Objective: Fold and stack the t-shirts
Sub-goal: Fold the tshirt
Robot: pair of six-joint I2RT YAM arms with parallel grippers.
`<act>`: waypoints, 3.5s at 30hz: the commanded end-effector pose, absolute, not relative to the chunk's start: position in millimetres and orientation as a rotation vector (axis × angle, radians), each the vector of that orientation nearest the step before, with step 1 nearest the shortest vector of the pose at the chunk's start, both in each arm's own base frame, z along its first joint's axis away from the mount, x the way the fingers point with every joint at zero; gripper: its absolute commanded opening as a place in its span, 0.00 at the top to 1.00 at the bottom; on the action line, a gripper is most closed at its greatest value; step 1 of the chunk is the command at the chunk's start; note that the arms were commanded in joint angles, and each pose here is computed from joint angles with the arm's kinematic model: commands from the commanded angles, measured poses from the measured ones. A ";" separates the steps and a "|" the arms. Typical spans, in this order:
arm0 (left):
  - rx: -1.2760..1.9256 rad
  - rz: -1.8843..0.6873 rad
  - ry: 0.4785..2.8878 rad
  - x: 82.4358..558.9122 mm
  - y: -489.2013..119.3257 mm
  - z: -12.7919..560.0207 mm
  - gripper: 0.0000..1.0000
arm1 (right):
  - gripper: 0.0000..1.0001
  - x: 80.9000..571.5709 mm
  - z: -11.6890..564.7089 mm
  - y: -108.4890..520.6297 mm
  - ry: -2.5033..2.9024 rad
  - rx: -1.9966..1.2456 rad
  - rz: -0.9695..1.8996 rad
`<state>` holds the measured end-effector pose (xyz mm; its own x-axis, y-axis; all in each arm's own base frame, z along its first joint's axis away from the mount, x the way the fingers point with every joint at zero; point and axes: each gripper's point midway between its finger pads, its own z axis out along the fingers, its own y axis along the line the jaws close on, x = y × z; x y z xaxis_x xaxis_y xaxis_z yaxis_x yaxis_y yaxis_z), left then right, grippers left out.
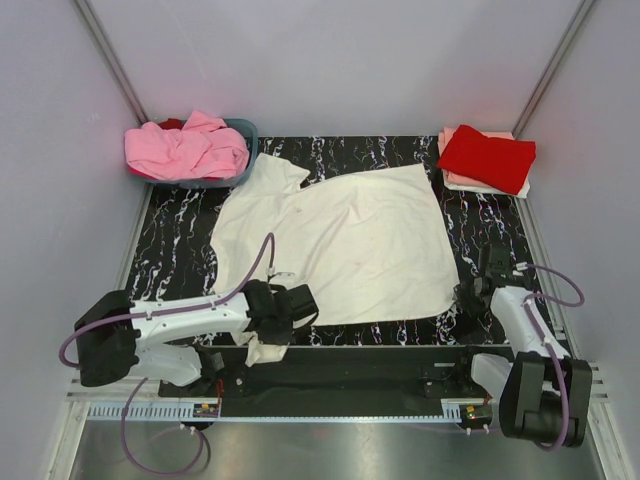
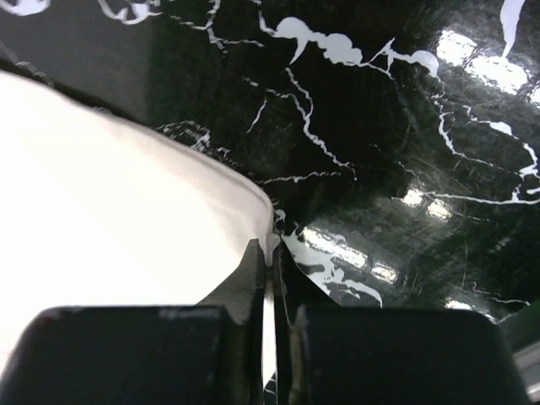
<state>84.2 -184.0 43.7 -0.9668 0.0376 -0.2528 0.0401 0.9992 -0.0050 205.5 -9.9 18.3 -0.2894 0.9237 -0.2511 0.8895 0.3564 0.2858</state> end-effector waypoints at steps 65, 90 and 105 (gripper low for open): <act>0.366 0.278 2.879 357.5 -161.0 121.2 0.64 | 0.98 382.7 49.1 -25.2 2.419 1.319 0.215; 0.677 0.396 2.409 241.9 -265.1 92.0 0.52 | 0.03 276.5 96.1 54.2 2.167 0.965 0.761; 0.696 0.387 2.455 232.9 -272.8 60.9 0.48 | 0.05 265.9 66.5 70.2 2.156 0.906 0.857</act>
<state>232.1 -262.5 52.2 -0.7161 0.5931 -0.3680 0.4205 0.7874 0.4509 250.7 64.6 51.5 -0.5518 0.7882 -0.2725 0.4282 0.5481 0.7185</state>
